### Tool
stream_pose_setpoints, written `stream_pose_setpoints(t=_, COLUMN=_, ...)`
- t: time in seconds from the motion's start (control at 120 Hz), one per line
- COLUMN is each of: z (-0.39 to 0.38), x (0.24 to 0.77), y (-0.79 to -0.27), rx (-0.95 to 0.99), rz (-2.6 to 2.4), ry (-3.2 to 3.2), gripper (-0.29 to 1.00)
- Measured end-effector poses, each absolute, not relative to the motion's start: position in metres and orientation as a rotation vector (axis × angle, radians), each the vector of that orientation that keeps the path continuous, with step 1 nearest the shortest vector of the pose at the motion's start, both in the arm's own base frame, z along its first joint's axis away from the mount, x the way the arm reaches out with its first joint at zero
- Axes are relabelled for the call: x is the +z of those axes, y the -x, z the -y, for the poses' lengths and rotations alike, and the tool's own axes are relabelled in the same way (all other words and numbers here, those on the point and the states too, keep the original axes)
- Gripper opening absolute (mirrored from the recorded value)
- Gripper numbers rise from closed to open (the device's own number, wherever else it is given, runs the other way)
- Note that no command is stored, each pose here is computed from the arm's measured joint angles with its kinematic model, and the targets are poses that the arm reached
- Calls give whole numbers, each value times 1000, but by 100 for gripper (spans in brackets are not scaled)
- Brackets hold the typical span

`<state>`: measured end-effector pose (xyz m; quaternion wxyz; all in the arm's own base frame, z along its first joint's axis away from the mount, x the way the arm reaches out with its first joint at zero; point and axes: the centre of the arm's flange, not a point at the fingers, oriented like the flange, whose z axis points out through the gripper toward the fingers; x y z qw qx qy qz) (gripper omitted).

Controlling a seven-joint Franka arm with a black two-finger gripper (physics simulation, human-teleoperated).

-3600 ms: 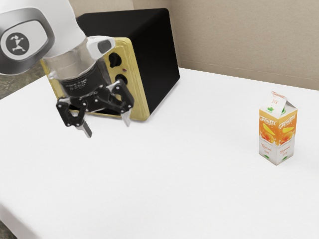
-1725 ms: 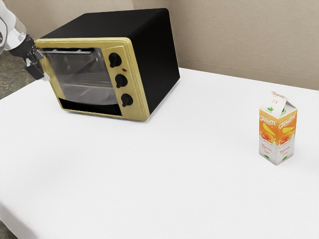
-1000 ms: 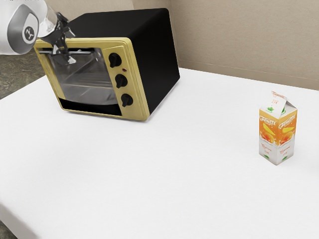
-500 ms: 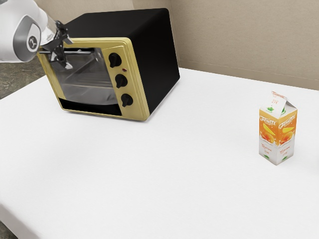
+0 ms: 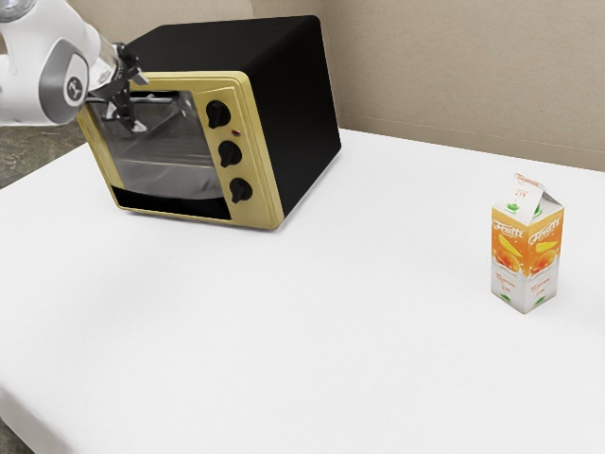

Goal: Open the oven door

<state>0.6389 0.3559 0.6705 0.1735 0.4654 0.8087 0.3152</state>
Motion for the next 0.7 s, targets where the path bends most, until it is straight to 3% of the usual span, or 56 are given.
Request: stream_pose_setpoints(t=0.7, z=-360, x=650, y=-651, rx=901, rz=-2265, ry=-1348, gripper=70)
